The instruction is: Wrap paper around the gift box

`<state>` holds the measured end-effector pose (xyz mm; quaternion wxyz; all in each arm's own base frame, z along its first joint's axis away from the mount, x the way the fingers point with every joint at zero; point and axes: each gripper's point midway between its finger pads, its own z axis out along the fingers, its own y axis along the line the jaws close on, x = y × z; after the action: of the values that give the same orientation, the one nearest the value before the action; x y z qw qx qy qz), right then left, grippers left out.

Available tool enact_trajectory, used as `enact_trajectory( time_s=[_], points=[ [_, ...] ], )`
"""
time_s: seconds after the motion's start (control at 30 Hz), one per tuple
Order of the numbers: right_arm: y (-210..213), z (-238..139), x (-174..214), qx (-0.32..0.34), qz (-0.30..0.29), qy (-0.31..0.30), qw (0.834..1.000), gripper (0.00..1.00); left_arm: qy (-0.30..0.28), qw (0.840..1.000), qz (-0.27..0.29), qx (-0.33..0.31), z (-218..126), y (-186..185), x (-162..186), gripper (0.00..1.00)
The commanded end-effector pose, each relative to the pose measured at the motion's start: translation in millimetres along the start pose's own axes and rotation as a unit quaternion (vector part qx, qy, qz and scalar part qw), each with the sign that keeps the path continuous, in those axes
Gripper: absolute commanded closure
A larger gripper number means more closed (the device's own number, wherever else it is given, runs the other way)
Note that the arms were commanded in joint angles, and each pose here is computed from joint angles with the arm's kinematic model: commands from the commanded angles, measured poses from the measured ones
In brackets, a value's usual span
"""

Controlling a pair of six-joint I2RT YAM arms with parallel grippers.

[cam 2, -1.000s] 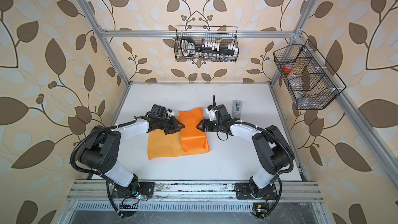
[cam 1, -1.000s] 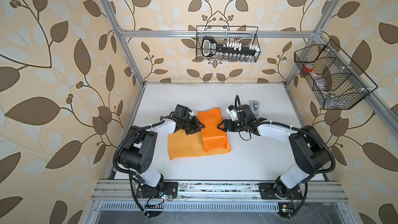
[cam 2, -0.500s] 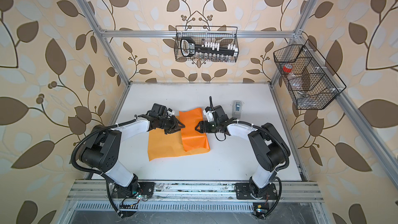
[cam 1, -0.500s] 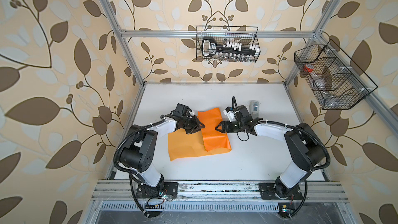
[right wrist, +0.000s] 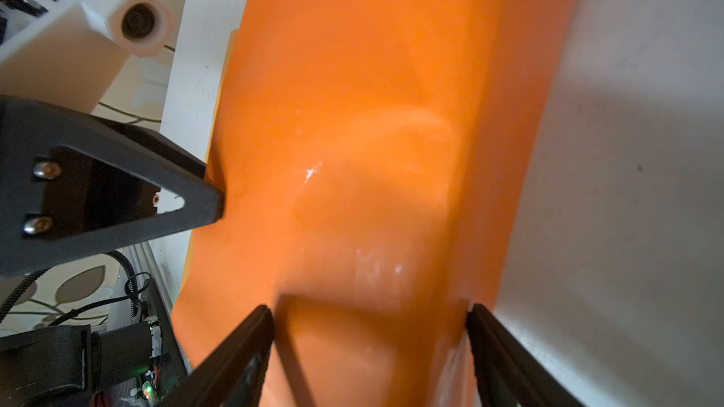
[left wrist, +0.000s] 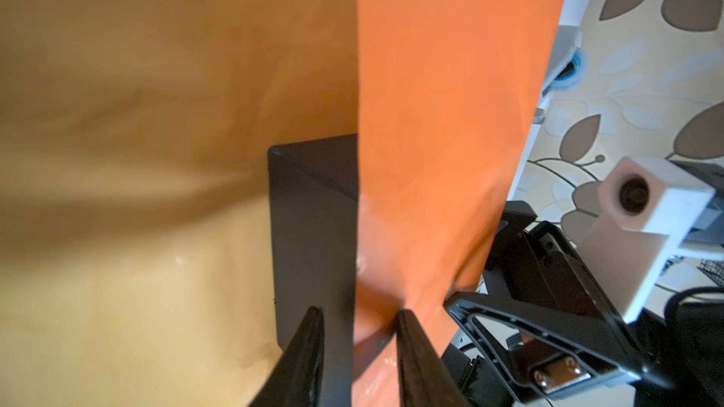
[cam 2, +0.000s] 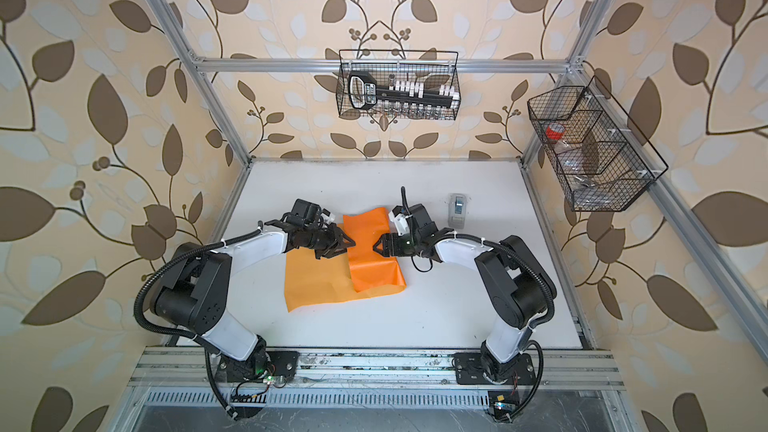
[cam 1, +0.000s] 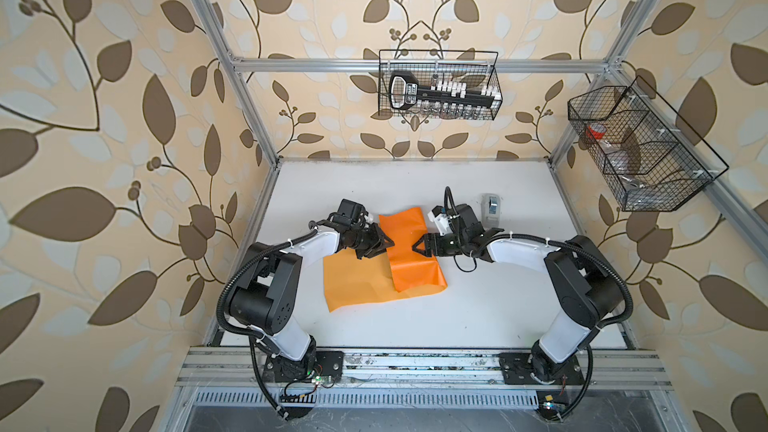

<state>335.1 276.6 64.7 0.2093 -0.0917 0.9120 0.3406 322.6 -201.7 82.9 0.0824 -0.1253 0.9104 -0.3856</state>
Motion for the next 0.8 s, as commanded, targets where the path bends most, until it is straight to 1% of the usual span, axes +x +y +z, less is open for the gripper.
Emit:
enact_trajectory(
  time_s=[0.0, 0.1, 0.2, 0.27, 0.33, 0.37, 0.47, 0.5, 0.63, 0.7, 0.77],
  points=[
    [-30.9, 13.0, 33.6, 0.056, 0.018, 0.045, 0.997, 0.23, -0.025, 0.999, 0.006, -0.035, -25.0, 3.1, -3.2, 0.59],
    [-37.1, 14.1, 37.7, 0.068, 0.020, 0.047, 0.996, 0.24, -0.046, 0.998, 0.012, -0.044, -45.9, -1.1, -6.0, 0.46],
    [-41.1, 13.3, 39.4, 0.076, 0.022, 0.045, 0.996, 0.25, -0.066, 0.996, 0.011, -0.058, -70.2, 0.2, -2.1, 0.31],
    [-41.7, 13.0, 39.7, 0.076, 0.023, 0.044, 0.996, 0.25, -0.071, 0.995, -0.012, -0.069, -81.7, 11.3, 6.2, 0.23],
    [-41.8, 13.1, 39.4, 0.077, 0.023, 0.042, 0.996, 0.25, -0.072, 0.994, -0.053, -0.063, -88.5, 22.5, 19.1, 0.17],
    [-41.5, 12.8, 38.9, 0.077, 0.024, 0.040, 0.996, 0.25, -0.071, 0.993, -0.072, -0.053, -88.8, 25.8, 28.3, 0.15],
    [-42.3, 12.0, 37.5, 0.079, 0.027, 0.035, 0.996, 0.25, -0.067, 0.989, -0.131, -0.030, -87.0, 39.8, 59.6, 0.14],
    [-42.0, 11.6, 36.6, 0.078, 0.029, 0.032, 0.996, 0.25, -0.067, 0.987, -0.142, -0.028, -86.7, 44.8, 69.7, 0.12],
    [-42.6, 11.2, 36.9, 0.079, 0.034, 0.028, 0.996, 0.25, -0.049, 0.984, -0.168, -0.026, -86.3, 53.0, 108.7, 0.10],
    [-43.5, 10.9, 36.4, 0.080, 0.036, 0.026, 0.996, 0.25, -0.040, 0.983, -0.172, -0.045, -89.0, 55.8, 124.8, 0.10],
    [-43.5, 11.1, 36.5, 0.080, 0.037, 0.025, 0.996, 0.26, -0.044, 0.983, -0.170, -0.057, -91.1, 57.6, 136.9, 0.09]
  ],
)
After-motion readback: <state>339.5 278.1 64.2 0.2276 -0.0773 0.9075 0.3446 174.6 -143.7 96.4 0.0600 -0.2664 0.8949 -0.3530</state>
